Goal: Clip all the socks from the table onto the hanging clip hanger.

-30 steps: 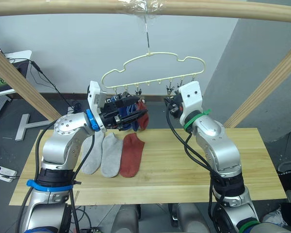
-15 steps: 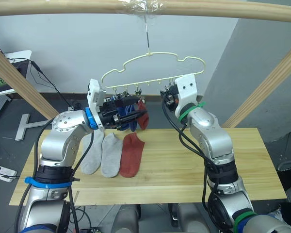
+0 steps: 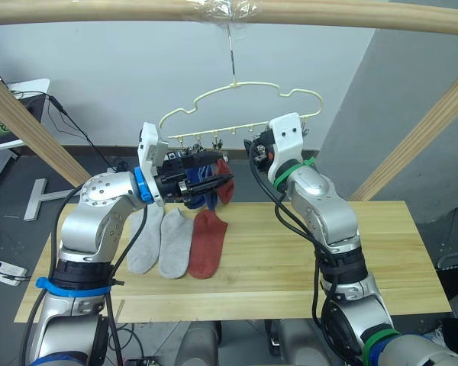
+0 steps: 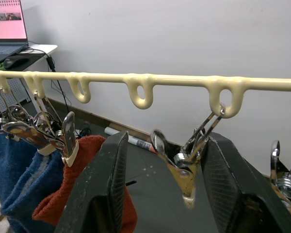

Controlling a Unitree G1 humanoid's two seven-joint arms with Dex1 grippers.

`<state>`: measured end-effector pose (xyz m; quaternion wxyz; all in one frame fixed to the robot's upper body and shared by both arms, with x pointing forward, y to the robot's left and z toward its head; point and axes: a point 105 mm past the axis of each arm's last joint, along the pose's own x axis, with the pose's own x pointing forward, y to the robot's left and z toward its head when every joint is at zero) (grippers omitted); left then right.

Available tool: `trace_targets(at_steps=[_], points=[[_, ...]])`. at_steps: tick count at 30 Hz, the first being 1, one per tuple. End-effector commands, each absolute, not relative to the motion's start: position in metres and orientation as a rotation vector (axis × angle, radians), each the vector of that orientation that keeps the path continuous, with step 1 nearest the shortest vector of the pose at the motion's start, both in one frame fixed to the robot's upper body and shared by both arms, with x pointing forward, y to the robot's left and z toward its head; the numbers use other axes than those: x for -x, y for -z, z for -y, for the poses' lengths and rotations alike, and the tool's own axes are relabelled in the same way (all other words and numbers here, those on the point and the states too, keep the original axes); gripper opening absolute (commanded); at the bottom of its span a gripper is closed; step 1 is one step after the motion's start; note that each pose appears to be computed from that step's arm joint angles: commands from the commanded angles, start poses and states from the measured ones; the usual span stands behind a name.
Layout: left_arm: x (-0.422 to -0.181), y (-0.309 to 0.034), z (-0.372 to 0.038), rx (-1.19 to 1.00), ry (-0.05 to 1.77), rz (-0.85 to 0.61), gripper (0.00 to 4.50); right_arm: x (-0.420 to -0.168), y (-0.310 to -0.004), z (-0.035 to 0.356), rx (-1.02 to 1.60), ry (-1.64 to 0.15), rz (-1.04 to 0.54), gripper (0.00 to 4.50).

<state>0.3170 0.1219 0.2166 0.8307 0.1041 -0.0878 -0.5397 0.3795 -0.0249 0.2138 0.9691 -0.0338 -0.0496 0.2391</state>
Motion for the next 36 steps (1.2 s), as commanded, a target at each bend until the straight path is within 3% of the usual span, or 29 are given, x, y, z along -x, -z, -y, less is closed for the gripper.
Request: trace_targets(at_steps=[1, 5, 8, 10, 14, 20, 27, 36], points=[[-0.311, -0.228, -0.119, -0.239, 1.159, 0.234, 2.63, -0.377, -0.233, 0.024, 0.039, -0.487, 0.171, 2.25], [-0.31, -0.225, -0.118, -0.251, 1.158, 0.233, 2.63, -0.377, -0.234, 0.024, 0.018, -0.487, 0.171, 2.25], [-0.31, -0.222, -0.118, -0.263, 1.152, 0.232, 2.63, -0.377, -0.233, 0.023, 0.01, -0.489, 0.167, 1.66], [-0.311, -0.22, -0.119, -0.275, 1.144, 0.231, 2.63, -0.378, -0.233, 0.023, 0.004, -0.489, 0.165, 0.93], [-0.314, -0.209, -0.122, -0.31, 1.08, 0.218, 2.63, -0.378, -0.233, 0.023, -0.006, -0.492, 0.165, 0.03], [-0.306, -0.163, -0.125, -0.361, 1.043, 0.07, 2.63, -0.378, -0.234, 0.023, -0.008, -0.495, 0.169, 0.01], [-0.314, -0.082, -0.145, -0.357, 0.798, -0.196, 4.48, -0.377, -0.236, 0.022, -0.01, -0.5, 0.172, 0.0], [-0.337, -0.027, -0.159, -0.439, 0.627, -0.28, 4.48, -0.373, -0.234, 0.017, -0.004, -0.522, 0.161, 0.0]])
